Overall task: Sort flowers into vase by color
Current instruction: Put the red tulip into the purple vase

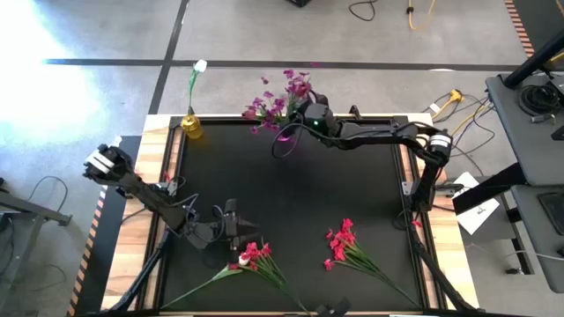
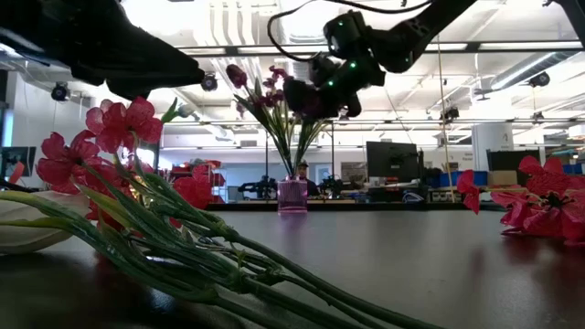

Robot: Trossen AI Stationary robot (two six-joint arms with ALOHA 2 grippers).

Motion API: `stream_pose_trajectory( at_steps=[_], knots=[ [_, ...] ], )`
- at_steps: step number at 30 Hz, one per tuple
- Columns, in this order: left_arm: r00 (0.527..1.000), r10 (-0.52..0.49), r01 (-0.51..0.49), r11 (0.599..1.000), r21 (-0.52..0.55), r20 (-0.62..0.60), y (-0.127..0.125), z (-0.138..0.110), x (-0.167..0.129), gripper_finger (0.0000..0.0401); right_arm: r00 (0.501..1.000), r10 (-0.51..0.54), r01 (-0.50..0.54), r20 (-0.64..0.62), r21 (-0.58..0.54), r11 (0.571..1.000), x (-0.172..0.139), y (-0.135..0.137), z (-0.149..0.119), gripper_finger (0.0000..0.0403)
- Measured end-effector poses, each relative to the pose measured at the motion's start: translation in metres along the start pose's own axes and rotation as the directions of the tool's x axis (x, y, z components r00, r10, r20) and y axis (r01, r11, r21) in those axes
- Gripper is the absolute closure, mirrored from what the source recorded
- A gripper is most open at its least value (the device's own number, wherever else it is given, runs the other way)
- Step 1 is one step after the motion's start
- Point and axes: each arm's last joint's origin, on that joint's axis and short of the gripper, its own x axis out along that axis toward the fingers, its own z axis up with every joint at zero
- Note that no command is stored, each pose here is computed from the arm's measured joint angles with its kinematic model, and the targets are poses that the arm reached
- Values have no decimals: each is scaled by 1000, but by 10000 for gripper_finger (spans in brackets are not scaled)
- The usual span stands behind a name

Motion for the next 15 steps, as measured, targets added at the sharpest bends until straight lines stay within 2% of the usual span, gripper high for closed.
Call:
stream_pose_trajectory(
  at_steps=[4, 7, 11, 15],
  knots=[
    [999, 7, -11, 996, -91, -40, 5, 5, -8, 315, 995, -3, -3, -95, -56, 998, -7, -1, 10, 235],
    [989, 27, -48, 989, -143, -144, 13, 6, -19, 315, 993, 19, -32, -120, -104, 994, -22, -2, 26, 205],
    [961, 48, -110, 970, -218, -274, 23, 11, -33, 315, 985, 67, -90, -158, -145, 985, -42, -3, 37, 173],
    [923, 0, -122, 948, -293, -385, 25, 19, -43, 299, 973, 72, -112, -219, -177, 978, -62, -8, 42, 147]
  ],
)
